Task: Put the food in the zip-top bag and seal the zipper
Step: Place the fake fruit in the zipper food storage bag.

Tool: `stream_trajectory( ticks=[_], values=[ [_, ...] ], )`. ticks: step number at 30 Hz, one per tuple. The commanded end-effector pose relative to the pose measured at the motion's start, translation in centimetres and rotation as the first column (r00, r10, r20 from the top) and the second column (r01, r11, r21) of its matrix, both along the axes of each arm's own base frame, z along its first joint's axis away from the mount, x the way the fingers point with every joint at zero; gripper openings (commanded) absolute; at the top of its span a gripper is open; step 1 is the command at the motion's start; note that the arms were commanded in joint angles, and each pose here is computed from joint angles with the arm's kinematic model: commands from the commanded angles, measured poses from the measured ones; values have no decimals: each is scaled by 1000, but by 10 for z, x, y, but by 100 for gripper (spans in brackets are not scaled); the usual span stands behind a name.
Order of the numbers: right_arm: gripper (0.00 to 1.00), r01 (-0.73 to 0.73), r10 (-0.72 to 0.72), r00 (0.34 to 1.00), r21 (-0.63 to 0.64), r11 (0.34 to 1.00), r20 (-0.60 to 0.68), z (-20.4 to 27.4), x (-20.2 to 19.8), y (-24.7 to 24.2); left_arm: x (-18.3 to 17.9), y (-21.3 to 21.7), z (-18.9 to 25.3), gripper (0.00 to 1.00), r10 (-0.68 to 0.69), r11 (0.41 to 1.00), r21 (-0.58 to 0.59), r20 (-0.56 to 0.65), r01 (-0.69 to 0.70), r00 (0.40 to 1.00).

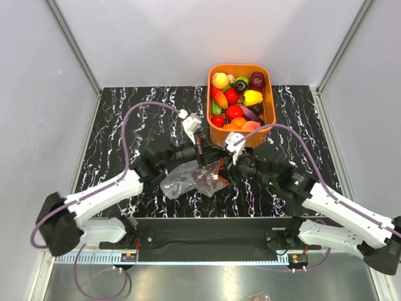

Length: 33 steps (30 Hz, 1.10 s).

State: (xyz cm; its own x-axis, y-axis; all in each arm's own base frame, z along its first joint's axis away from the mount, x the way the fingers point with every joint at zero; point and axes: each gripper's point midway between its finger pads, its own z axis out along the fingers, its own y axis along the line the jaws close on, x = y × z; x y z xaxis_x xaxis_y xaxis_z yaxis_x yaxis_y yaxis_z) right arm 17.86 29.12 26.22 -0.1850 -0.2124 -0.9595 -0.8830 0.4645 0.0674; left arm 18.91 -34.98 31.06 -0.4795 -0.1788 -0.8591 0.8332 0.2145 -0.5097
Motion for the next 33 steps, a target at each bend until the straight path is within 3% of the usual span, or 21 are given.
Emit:
stream_trajectory(
  ticks=[1,4,5,7,14,20,21,30,33],
  values=[
    [30,139,-135,989,-77,987,54,24,11,-34,-15,-35,37,0,-79,987,-132,131,96,988],
    [31,110,-110,993,17,994,49,31,-4,-38,-25,-57,32,0,-149,963,-205,134,175,980],
    [31,100,-100,995,21,995,26,19,-9,-38,-29,-60,45,0,-164,933,-299,144,201,976],
    [32,60,-63,997,84,995,38,27,-19,-39,-30,-59,50,0,-181,901,-376,130,218,975],
    [38,27,-27,1000,102,994,-3,16,-26,-33,-39,-48,75,0,-281,738,-619,81,270,956],
    [70,57,-57,998,98,994,0,18,-24,-39,-41,-41,78,0,-311,708,-656,44,262,949],
    [72,68,-68,998,90,994,-7,16,-22,-39,-41,-40,80,0,-314,704,-660,43,263,948],
    [71,147,-143,988,92,985,-50,23,-18,-49,-42,-17,107,0,-302,675,-681,96,284,948],
    [62,189,-184,981,103,976,-60,32,-17,-58,-39,-11,106,0,-287,702,-655,100,280,953]
  ],
)
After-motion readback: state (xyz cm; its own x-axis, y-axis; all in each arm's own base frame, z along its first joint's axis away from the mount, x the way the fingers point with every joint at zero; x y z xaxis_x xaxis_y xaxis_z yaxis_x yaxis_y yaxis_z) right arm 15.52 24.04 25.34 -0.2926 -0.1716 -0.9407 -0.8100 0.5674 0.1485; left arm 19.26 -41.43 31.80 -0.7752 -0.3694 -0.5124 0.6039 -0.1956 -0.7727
